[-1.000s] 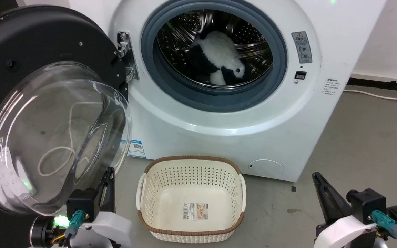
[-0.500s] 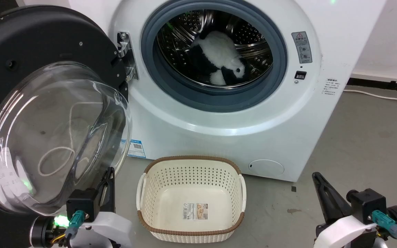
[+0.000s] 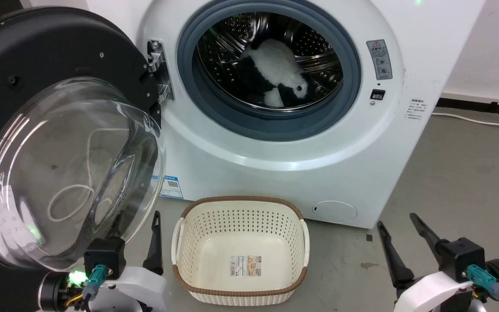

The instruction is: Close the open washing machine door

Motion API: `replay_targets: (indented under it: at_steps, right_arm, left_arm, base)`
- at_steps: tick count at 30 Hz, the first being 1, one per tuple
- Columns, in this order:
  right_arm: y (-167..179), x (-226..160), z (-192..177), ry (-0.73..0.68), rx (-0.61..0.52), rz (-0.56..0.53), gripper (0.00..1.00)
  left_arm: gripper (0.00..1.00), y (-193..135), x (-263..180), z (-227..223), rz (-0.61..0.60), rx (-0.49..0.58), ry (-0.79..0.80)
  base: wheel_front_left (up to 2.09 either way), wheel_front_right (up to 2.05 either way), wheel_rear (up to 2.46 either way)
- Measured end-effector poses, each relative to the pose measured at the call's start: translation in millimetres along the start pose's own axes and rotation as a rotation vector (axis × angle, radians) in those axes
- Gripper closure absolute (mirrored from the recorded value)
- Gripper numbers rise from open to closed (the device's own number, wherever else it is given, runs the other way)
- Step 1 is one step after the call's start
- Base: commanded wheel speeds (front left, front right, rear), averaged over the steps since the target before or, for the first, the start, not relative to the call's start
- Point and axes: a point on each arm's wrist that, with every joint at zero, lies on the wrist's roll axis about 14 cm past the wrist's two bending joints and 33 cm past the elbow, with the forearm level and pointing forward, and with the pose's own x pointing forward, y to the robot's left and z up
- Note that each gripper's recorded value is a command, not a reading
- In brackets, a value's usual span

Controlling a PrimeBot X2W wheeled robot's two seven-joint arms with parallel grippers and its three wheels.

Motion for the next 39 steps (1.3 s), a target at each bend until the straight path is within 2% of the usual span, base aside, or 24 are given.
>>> replay_targets:
  at_steps: [39]
  right_arm:
    - [5.1, -3.7, -9.9, -0.026, 0.117, 0.009, 0.0]
  left_arm:
    - [0.0, -13.6, -2.4, -5.3, -0.033, -0.103, -0.029]
  base:
    - [0.0, 0.0, 0.0]
